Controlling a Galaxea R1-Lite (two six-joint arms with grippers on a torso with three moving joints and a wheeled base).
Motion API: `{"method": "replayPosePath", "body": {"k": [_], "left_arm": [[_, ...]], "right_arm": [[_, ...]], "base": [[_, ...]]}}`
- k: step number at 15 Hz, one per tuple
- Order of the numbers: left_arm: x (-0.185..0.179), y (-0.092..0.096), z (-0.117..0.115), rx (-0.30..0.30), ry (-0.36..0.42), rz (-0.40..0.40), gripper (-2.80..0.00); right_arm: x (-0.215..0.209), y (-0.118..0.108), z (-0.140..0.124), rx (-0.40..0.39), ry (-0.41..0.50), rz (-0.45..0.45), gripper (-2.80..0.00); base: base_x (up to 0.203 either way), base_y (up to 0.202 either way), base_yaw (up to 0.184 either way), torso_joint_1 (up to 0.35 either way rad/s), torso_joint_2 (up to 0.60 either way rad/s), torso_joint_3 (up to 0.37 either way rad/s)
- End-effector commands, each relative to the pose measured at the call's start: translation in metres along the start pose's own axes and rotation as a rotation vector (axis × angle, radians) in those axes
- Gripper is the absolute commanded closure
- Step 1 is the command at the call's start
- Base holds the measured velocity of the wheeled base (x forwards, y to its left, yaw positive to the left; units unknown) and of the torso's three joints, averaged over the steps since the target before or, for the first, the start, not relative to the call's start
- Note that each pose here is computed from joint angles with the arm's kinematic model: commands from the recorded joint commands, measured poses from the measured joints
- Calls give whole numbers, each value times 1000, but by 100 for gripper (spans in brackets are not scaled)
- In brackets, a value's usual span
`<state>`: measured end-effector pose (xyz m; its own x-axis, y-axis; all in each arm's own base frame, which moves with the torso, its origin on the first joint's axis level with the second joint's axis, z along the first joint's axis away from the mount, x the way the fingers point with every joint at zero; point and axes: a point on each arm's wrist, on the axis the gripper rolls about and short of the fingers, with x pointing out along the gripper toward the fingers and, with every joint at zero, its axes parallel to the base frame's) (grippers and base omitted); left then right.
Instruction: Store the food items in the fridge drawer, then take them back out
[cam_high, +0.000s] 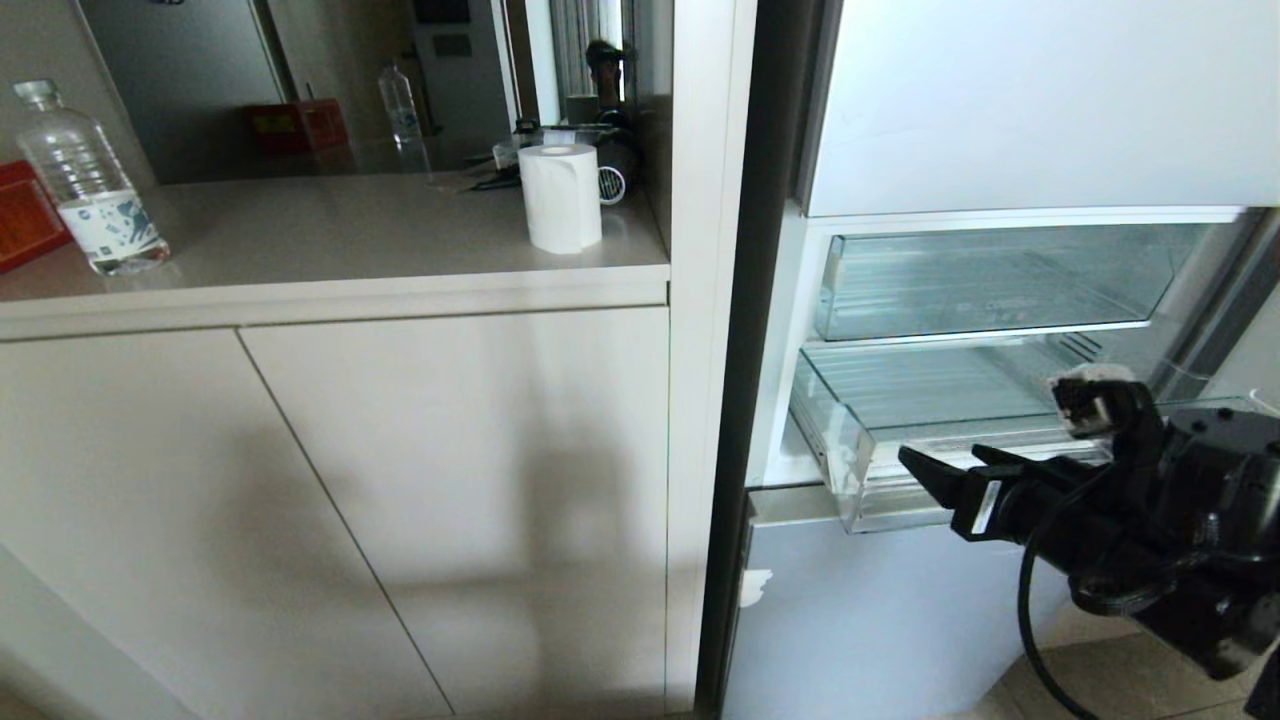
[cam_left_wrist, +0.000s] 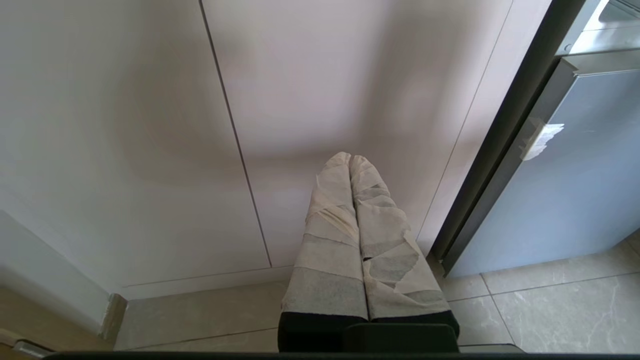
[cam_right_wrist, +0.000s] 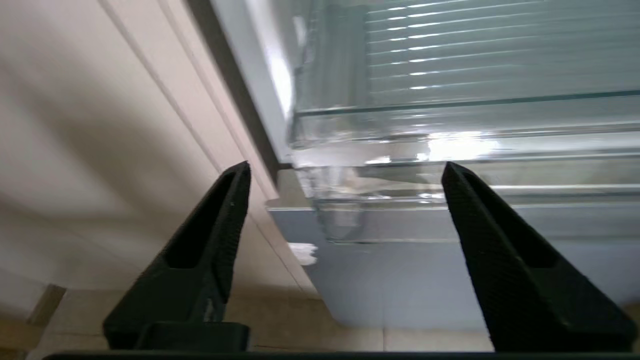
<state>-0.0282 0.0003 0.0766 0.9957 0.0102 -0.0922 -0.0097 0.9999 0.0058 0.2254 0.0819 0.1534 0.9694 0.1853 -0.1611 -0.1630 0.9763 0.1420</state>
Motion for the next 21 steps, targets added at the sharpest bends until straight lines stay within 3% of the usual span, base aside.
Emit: {"method": "replayPosePath", "body": {"k": [1, 5, 8, 15, 18, 21], "left_arm": [[0, 0, 0, 0, 0, 1, 0], [0, 0, 0, 0, 0, 1, 0], [0, 0, 0, 0, 0, 1, 0], [0, 0, 0, 0, 0, 1, 0], [0, 0, 0, 0, 0, 1, 0], [0, 0, 0, 0, 0, 1, 0]], "right_arm": [[-18, -3, 28, -4, 26, -41, -280], [-3, -19, 62, -23, 243, -176, -280], [40, -31, 59, -51, 343, -234, -280], [108, -45, 56, -44, 366, -270, -280], [111, -47, 54, -51, 392, -273, -280], [99, -51, 52, -80, 493, -295, -280]], "base": [[0, 0, 0, 0, 0, 0], [0, 0, 0, 0, 0, 0], [0, 0, 0, 0, 0, 0], [0, 0, 0, 0, 0, 0], [0, 0, 0, 0, 0, 0], [0, 0, 0, 0, 0, 0]]}}
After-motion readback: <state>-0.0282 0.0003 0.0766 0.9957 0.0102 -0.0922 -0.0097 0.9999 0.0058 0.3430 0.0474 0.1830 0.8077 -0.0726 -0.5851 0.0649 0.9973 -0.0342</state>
